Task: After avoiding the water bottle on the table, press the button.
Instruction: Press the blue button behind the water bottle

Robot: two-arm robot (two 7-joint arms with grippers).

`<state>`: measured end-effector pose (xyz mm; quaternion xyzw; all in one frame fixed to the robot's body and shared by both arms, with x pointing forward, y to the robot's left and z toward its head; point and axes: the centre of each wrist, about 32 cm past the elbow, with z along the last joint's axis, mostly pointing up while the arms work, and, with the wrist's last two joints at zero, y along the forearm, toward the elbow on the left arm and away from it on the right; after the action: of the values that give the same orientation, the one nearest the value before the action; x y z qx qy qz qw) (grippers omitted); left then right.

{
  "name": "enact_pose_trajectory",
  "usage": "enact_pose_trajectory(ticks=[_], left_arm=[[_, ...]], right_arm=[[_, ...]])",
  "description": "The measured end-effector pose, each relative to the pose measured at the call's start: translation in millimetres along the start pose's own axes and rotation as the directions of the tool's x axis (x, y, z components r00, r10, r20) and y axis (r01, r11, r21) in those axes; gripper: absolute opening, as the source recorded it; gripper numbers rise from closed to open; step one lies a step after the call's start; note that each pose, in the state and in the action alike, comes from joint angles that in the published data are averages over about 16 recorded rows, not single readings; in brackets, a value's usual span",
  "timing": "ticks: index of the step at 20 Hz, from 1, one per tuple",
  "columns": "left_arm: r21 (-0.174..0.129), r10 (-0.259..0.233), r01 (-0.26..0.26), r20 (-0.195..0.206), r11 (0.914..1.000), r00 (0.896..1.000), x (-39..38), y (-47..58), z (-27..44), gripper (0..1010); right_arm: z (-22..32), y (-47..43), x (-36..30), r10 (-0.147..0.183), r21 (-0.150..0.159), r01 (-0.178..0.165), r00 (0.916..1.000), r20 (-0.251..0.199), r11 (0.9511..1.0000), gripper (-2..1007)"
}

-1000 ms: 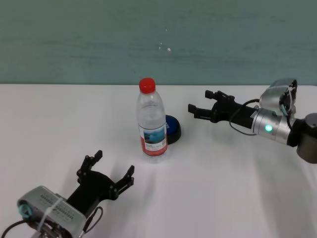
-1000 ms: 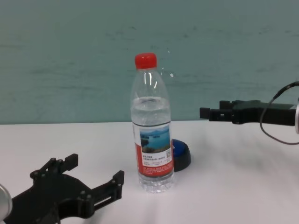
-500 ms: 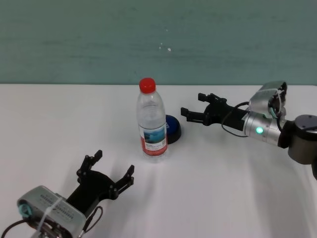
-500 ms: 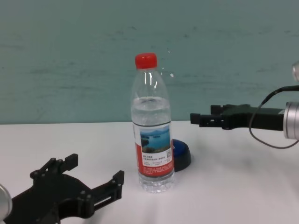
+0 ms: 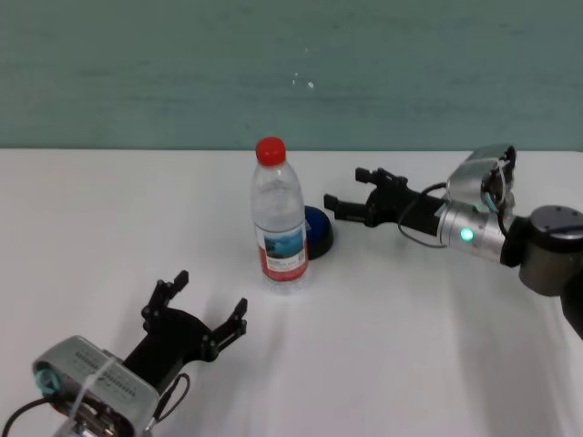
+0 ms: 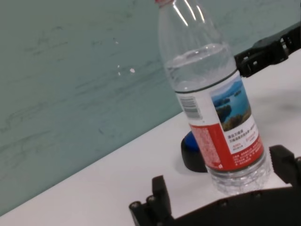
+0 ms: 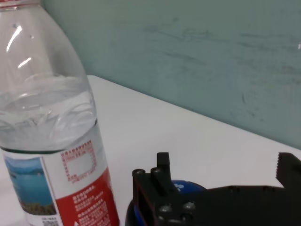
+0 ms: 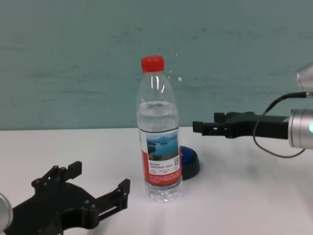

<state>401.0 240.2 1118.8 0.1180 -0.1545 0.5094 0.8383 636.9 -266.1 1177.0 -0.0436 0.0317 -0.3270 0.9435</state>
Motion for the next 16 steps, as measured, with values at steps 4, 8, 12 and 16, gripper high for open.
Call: enact_pose_trajectory(ticks=[4, 8, 12, 16], left_arm=[[0.0, 0.0, 0.0, 0.0, 1.0, 1.0, 0.0, 0.0, 0.0, 1000], [0.0, 0.0, 0.0, 0.0, 1.0, 1.0, 0.0, 0.0, 0.0, 1001], [0.0, 0.0, 0.0, 0.0, 1.0, 1.0, 0.0, 0.0, 0.0, 1000], [0.0, 0.0, 0.0, 0.0, 1.0, 1.0, 0.0, 0.0, 0.0, 1000]], right_arm=[[-1.5, 4.2, -0.4, 0.001, -0.007, -0.001, 1.0, -0.002, 1.0, 1004], [-4.0, 7.7, -0.2, -0.001, -0.016, 0.001, 1.0, -0.006, 0.9999, 1004], [-7.1, 10.2, 0.8, -0.005, -0.026, 0.005, 0.9999, -0.012, 0.9997, 1004], [-11.1, 12.0, 2.4, -0.011, -0.036, 0.01, 0.9997, -0.02, 0.9993, 1004]])
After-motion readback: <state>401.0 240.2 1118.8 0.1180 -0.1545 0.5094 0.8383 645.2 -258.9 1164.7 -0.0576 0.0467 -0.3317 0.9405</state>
